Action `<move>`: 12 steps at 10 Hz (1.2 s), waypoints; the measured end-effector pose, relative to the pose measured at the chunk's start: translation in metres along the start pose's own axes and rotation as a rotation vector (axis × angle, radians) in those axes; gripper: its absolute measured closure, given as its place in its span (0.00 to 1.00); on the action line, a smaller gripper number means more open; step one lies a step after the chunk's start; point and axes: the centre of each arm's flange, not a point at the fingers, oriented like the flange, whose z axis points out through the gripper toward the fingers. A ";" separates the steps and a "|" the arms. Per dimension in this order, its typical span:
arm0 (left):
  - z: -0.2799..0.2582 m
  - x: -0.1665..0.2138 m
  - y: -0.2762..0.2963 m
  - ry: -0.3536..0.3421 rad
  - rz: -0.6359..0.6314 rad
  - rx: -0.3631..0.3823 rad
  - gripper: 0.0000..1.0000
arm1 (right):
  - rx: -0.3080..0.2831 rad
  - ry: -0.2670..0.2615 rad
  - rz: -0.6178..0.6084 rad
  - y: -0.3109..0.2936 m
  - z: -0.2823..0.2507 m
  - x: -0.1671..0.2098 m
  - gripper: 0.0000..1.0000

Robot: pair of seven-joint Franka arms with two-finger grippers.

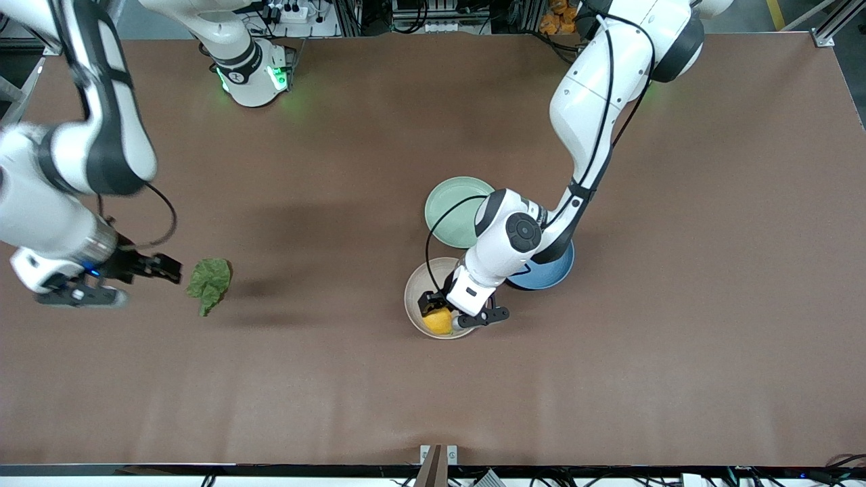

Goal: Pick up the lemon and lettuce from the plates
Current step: 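Release the lettuce onto the table with the right gripper and raise it, then carry the lemon past the blue plate with the left gripper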

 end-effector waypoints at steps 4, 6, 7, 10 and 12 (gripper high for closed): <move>-0.079 0.042 -0.031 -0.011 -0.025 0.143 0.33 | 0.022 0.084 0.003 0.005 -0.127 -0.046 0.00; -0.113 0.040 -0.065 0.005 -0.006 0.225 0.33 | 0.024 0.061 -0.004 0.007 -0.151 -0.057 0.00; -0.130 0.041 -0.090 0.003 -0.005 0.260 0.33 | 0.022 0.053 -0.021 0.012 -0.152 -0.058 0.00; -0.144 0.055 -0.175 -0.049 0.015 0.329 0.33 | 0.021 0.040 -0.069 0.003 -0.154 -0.059 0.00; -0.140 0.060 -0.224 -0.075 0.042 0.404 0.33 | 0.026 0.087 -0.121 -0.029 -0.180 -0.057 0.00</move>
